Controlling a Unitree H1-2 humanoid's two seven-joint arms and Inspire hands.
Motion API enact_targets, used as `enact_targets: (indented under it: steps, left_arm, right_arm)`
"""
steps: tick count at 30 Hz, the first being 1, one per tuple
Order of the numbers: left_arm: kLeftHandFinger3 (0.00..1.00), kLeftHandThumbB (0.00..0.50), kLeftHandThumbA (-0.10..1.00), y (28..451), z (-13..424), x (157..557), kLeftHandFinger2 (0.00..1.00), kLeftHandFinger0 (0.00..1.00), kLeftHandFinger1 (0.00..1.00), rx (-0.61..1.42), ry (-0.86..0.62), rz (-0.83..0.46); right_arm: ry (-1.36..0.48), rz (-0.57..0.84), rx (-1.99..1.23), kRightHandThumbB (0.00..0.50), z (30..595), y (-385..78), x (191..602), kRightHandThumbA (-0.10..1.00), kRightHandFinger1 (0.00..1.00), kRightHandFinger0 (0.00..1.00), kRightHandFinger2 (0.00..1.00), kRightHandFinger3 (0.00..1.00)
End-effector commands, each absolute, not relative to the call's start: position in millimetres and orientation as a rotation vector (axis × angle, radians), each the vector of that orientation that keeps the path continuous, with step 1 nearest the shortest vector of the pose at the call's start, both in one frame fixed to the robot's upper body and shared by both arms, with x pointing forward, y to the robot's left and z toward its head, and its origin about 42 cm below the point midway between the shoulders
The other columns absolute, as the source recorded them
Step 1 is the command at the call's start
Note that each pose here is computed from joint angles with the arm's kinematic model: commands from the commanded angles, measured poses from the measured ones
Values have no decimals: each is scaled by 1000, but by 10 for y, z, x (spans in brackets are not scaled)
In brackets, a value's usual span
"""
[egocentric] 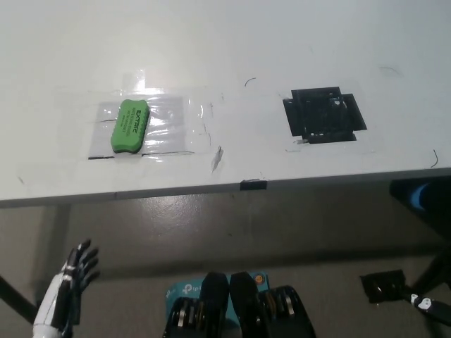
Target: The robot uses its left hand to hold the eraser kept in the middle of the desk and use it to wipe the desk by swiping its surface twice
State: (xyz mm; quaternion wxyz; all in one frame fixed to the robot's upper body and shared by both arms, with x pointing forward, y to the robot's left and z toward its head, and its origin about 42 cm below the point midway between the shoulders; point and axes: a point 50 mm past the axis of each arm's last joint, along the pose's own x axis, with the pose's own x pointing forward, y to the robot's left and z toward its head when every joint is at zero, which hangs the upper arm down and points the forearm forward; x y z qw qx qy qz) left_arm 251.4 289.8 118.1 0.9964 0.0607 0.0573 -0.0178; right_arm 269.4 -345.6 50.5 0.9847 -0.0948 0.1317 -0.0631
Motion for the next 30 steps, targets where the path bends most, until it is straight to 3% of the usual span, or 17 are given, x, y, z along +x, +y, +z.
enact_targets:
  steps: [1,3,4,7,8,9,11,12,14,16,19,20,21,23,24,25,30]
  left_arm:
    - [1000,325,1000,2928,1757,2574,1000,1000,1000,204,-39,-134]
    - [1000,322,1000,2963,2079,2637,1000,1000,1000,267,-132,-149]
    - [1000,342,1000,2980,2210,2668,1000,1000,1000,292,-160,-154]
    - [1000,383,1000,3011,2710,2765,1000,1000,1000,344,-241,-178]
    - [1000,334,1000,2998,2944,2871,1000,1000,1000,393,-303,-195]
    - [1000,331,1000,2996,2973,2881,1000,1000,1000,399,-307,-197]
    - [1000,375,1000,2984,3137,3006,1000,1000,1000,420,-326,-200]
    - [1000,359,1000,2981,3221,3078,1000,1000,1000,459,-342,-202]
    - [1000,234,1000,2948,3451,3334,1000,1000,1000,556,-379,-196]
    - [1000,232,1000,2951,3457,3341,1000,1000,1000,559,-379,-197]
    - [1000,222,1000,2961,3574,3750,1000,1000,1000,642,-327,-204]
    - [1000,231,1000,2972,3616,3890,1000,1000,1000,696,-313,-198]
    - [1000,284,1000,2986,3632,4024,1000,1000,1000,750,-295,-182]
    - [1000,284,1000,2999,3622,4031,1000,1000,1000,758,-290,-179]
    - [1000,274,1000,3009,3627,4211,1000,1000,1000,873,-305,-189]
    - [1000,314,1000,3009,3621,4410,1000,1000,1000,1014,-280,-183]
    - [1000,328,1000,2961,3558,4664,1000,1000,1000,1248,-270,-175]
  right_arm:
    - [213,-133,-179,470,655,-3569,2765,1000,1000,1000,1000,1000]
    - [220,-135,-197,411,674,-3572,2797,1000,1000,1000,1000,1000]
    - [217,-134,-205,412,681,-3570,2801,1000,1000,1000,1000,1000]
    - [202,-138,-220,468,689,-3571,2802,1000,1000,1000,1000,1000]
    - [203,-131,-220,485,677,-3589,2797,1000,1000,1000,1000,1000]
    - [204,-130,-220,486,676,-3591,2797,1000,1000,1000,1000,1000]
    - [207,-125,-222,500,676,-3593,2795,1000,1000,1000,1000,1000]
    - [207,-123,-216,496,685,-3584,2787,1000,1000,1000,1000,1000]
    - [205,-133,-216,490,687,-3574,2807,1000,1000,1000,1000,1000]
    - [204,-133,-216,491,688,-3570,2809,1000,1000,1000,1000,1000]
    - [204,-136,-216,460,689,-3586,2792,1000,1000,1000,1000,1000]
    - [203,-134,-213,455,690,-3585,2791,1000,1000,1000,1000,1000]
    - [202,-134,-215,453,675,-3587,2785,1000,1000,1000,1000,1000]
    - [203,-131,-217,453,669,-3581,2788,1000,1000,1000,1000,1000]
    - [205,-128,-209,468,666,-3577,2786,1000,1000,1000,1000,1000]
    - [210,-124,-211,481,656,-3567,2788,1000,1000,1000,1000,1000]
    - [220,-124,-208,474,646,-3564,2765,1000,1000,1000,1000,1000]
